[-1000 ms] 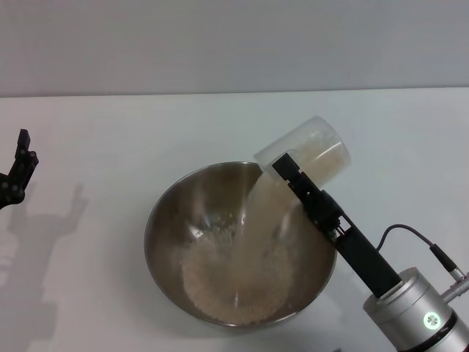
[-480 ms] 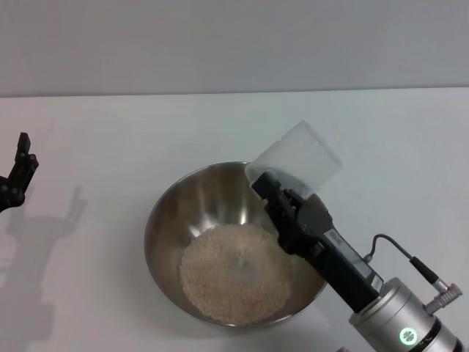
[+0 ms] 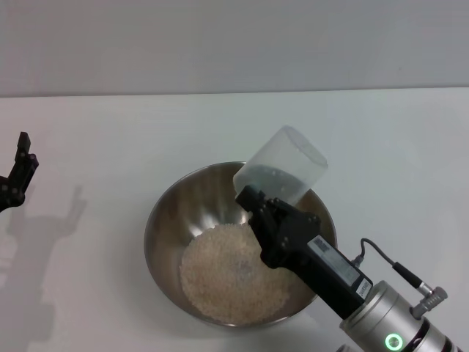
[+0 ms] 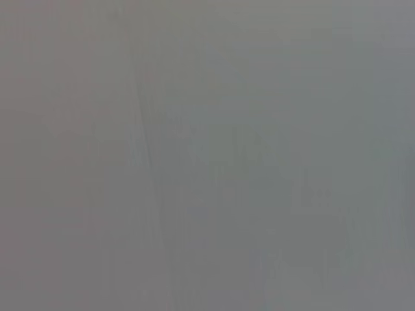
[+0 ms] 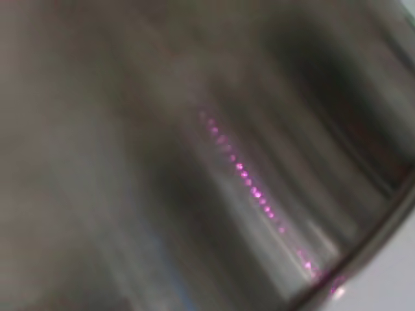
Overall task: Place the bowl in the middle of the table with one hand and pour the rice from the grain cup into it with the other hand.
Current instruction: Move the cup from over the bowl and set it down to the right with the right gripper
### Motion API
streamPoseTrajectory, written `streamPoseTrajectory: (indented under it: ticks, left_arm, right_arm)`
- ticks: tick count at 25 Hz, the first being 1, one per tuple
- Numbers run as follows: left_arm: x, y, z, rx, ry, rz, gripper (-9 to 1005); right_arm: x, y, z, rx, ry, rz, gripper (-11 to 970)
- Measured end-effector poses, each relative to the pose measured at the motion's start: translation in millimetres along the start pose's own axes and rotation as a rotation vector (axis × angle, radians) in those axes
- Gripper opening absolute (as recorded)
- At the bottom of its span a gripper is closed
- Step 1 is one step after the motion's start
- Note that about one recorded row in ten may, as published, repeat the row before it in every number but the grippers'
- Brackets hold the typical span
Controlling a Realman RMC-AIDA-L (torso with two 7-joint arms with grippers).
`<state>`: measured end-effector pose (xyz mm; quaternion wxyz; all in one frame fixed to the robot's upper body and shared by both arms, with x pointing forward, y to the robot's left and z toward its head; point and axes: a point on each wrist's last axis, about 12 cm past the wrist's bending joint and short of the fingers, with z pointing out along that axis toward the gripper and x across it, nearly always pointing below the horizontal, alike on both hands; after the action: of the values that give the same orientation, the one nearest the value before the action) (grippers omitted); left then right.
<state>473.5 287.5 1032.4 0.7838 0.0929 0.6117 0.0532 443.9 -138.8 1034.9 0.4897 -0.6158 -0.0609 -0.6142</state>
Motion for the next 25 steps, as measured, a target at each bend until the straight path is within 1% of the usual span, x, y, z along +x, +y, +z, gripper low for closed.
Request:
streamPoseTrajectory:
  ticks: [1, 4, 10, 13, 14, 15, 18, 19, 20, 21, 23, 24, 25]
  left_arm:
    - [0, -0.2, 0, 0.001, 0.0, 0.0, 847]
    - [0, -0.8, 0, 0.004, 0.0, 0.0, 847]
    - [0, -1.1, 0, 0.006, -0.002, -0.001, 846]
    - [0, -1.3, 0, 0.006, -0.003, -0.001, 846]
    - [0, -1.3, 0, 0.006, -0.003, -0.001, 846]
    - [0, -1.3, 0, 0.006, -0.003, -0.001, 846]
    - [-1, -1.4, 1, 0.007, -0.004, -0.001, 846]
    - [-1, -1.4, 1, 0.007, -0.004, -0.001, 846]
    - [-1, -1.4, 1, 0.007, -0.004, -0.001, 846]
    - [-1, -1.6, 1, 0.008, -0.005, -0.001, 846]
    - [-1, -2.6, 2, 0.013, -0.008, -0.002, 847]
    - [-1, -2.6, 2, 0.013, -0.008, -0.002, 847]
    - [-1, -2.6, 2, 0.013, -0.008, -0.002, 847]
  right_arm:
    - [-1, 0.4, 0, 0.003, -0.015, -0.023, 11]
    - [-2, -0.1, 0, 0.011, -0.024, -0.033, 11]
    - [-2, -0.5, 0, 0.013, -0.024, -0.036, 10]
    - [-2, -1.8, 1, 0.014, -0.016, -0.012, 10]
    - [0, -5.3, 3, 0.015, 0.012, 0.063, 10]
    - [0, -5.3, 3, 0.015, 0.012, 0.063, 11]
    - [5, -9.8, 6, 0.022, 0.068, 0.221, 11]
    - [10, -11.6, 5, 0.036, 0.114, 0.354, 11]
    - [10, -11.6, 5, 0.036, 0.114, 0.354, 11]
    - [13, -12.8, 5, 0.047, 0.138, 0.428, 11]
    - [19, -15.9, 3, 0.083, 0.197, 0.61, 11]
    - [25, -17.3, 0, 0.123, 0.252, 0.779, 11]
    - [25, -17.3, 0, 0.123, 0.252, 0.779, 11]
